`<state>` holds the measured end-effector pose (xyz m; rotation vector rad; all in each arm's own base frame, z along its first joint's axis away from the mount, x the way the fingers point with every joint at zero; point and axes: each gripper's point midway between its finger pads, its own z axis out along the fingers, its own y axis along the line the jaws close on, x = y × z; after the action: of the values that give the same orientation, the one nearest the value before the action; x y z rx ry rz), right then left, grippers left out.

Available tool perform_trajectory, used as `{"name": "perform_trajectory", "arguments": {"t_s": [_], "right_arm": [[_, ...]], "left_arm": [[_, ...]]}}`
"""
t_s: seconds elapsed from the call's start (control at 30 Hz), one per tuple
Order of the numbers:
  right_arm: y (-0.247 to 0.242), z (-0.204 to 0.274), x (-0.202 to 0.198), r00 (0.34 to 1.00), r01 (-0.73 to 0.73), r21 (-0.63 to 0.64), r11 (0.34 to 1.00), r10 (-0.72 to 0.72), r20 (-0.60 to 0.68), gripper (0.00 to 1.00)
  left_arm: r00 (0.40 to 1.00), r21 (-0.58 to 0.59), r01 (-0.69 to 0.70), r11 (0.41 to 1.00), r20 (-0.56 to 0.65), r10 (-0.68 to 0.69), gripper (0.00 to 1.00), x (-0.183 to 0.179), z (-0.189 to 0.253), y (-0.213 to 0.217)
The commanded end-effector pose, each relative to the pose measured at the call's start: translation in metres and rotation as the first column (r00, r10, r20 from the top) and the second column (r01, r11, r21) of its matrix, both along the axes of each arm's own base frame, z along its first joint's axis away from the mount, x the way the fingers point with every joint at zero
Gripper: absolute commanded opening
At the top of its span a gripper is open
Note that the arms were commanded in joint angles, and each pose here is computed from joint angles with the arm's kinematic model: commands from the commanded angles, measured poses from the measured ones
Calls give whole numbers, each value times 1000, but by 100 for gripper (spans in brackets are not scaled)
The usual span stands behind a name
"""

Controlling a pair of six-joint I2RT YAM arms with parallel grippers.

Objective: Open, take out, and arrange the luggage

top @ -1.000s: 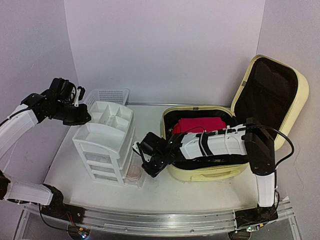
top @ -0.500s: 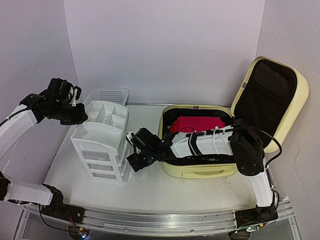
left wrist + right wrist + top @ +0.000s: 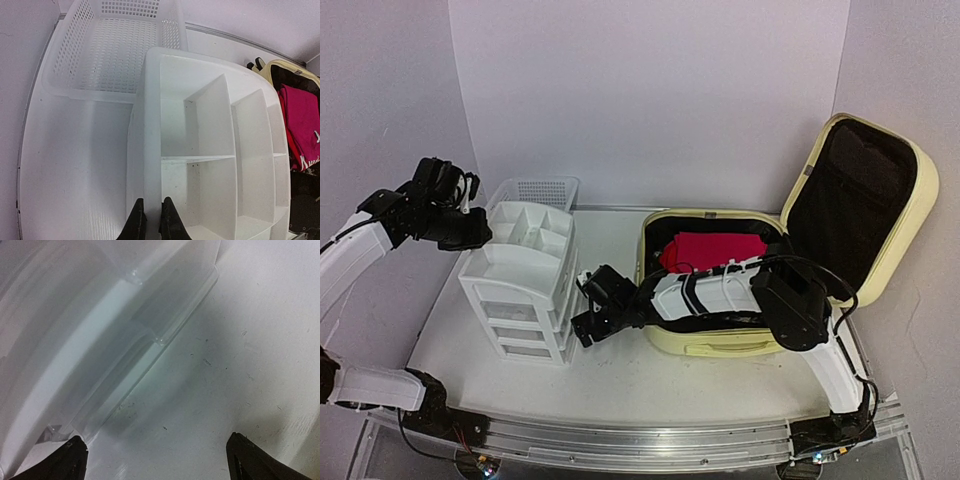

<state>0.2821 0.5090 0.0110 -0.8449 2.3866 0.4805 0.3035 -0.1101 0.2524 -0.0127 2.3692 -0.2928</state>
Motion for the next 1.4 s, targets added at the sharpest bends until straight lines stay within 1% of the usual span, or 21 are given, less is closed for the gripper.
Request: {"name": "perform_trajectory", "arguments": {"t_s": [0.0, 0.03, 0.1, 0.17, 0.27, 0.43, 0.47, 0.53, 0.6, 0.63, 0.7, 0.73, 0.77, 0.87, 1.0, 1.1, 1.23, 1.37], "right_arm": [[20, 63, -14, 999, -34, 165, 986, 29, 29, 98], [15, 69, -16, 999, -42, 154, 987, 38, 32, 98], [3, 82, -24, 998, -65, 114, 991, 63, 25, 98], [-6, 103, -30, 996, -85, 110, 990, 83, 23, 98], [-23, 131, -42, 994, -107, 99, 989, 106, 15, 98], [-47, 169, -58, 991, -134, 122, 983, 132, 20, 98], [-53, 174, -59, 992, -128, 123, 984, 126, 29, 98], [-65, 180, -60, 992, -116, 114, 987, 110, 55, 98], [-76, 182, -58, 992, -102, 97, 990, 94, 82, 98], [-81, 183, -56, 992, -92, 85, 992, 84, 98, 98], [-87, 181, -54, 991, -78, 70, 995, 70, 113, 98], [-90, 180, -54, 991, -73, 65, 995, 65, 116, 98], [-91, 179, -54, 991, -70, 60, 996, 63, 117, 98], [-95, 175, -54, 991, -63, 47, 997, 57, 117, 98], [-101, 173, -52, 990, -51, 27, 998, 47, 130, 98], [-108, 175, -55, 991, -42, 30, 999, 38, 128, 98], [-123, 174, -56, 989, -16, 16, 1000, 13, 147, 98], [-132, 174, -55, 987, 9, 7, 1000, -10, 160, 98]], "left_arm": [[990, 118, 38, 992, -141, -21, 9, -27, -40, 11], [991, 127, 29, 991, -130, -12, 12, -26, -38, 14], [995, 146, 15, 989, -104, 0, 14, -25, -30, 19], [997, 165, 6, 986, -78, 7, 19, -23, -20, 23], [999, 196, -5, 981, -40, 13, 34, -20, -2, 28], [1000, 211, -15, 977, 22, 11, 66, -22, 34, 34], [999, 206, -13, 978, 33, 7, 70, -23, 43, 34], [998, 176, 11, 984, 57, -21, 74, -28, 62, 30], [995, 116, 56, 992, 74, -65, 75, -32, 80, 19], [991, 60, 111, 992, 66, -114, 75, -34, 84, 5], [971, -70, 239, 968, 49, -236, 71, -40, 95, -29], [959, -110, 282, 953, 33, -280, 70, -43, 95, -45], [950, -110, 312, 944, 31, -311, 69, -45, 97, -59], [927, -24, 374, 927, 47, -373, 70, -54, 100, -95], [915, -2, 402, 916, -16, -402, 66, -52, 83, -135], [933, 24, 355, 934, -64, -353, 60, -43, 64, -150], [962, 88, 261, 961, -102, -252, 55, -26, 40, -147], [966, 153, 240, 959, -134, -220, 51, -13, 18, -152]]}}
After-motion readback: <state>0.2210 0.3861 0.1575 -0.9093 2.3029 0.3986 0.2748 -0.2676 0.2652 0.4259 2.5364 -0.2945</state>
